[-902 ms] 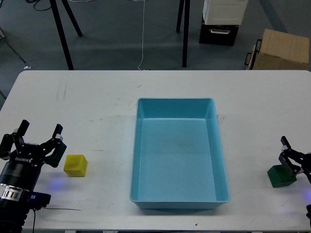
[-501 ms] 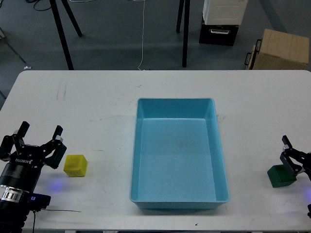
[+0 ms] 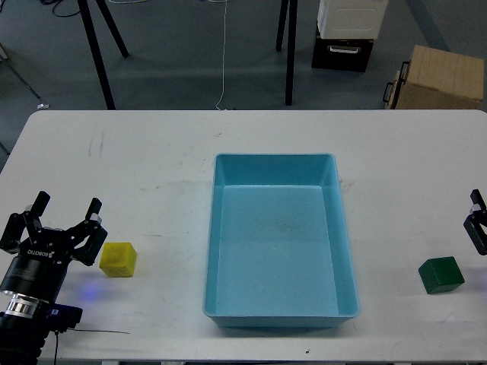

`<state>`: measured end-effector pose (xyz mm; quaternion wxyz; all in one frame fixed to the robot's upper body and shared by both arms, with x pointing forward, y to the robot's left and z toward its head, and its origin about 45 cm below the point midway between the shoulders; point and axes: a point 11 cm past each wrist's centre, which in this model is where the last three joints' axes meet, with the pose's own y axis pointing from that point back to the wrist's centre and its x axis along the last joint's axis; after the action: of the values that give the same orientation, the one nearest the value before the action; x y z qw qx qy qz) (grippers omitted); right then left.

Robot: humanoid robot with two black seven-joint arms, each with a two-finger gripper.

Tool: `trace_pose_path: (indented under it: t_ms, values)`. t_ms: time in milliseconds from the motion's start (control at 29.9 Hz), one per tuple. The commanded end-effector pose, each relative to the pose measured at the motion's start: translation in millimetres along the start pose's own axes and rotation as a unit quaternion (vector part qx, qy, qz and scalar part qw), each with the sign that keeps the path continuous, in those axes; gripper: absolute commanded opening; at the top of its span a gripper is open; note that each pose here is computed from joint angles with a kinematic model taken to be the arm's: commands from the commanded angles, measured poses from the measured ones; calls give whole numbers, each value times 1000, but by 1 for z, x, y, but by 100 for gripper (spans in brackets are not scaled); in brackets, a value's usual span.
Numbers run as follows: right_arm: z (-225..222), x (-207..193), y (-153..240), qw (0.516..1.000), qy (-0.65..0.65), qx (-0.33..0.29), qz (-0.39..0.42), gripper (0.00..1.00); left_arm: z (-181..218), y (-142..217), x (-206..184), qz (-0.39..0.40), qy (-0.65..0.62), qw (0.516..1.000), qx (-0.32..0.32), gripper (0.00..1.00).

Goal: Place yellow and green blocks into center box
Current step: 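Open the right gripper and position it above the green cube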

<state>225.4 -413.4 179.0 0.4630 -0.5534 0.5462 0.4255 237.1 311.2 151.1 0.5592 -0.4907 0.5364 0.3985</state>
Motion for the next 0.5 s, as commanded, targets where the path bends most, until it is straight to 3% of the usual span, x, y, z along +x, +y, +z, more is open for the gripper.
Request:
trace_pose_path:
  t_ms: [0, 234, 468]
  values:
    - [-15, -16, -9, 999, 45, -24, -12, 100, -4, -1, 1, -2, 7, 1000, -2, 100]
    - [-43, -94, -58, 955, 252, -142, -67, 100, -9, -5, 1, -9, 17, 1000, -4, 100]
    - [-47, -145, -85, 833, 473, -283, -49, 100, -10, -7, 0, -12, 17, 1000, -3, 100]
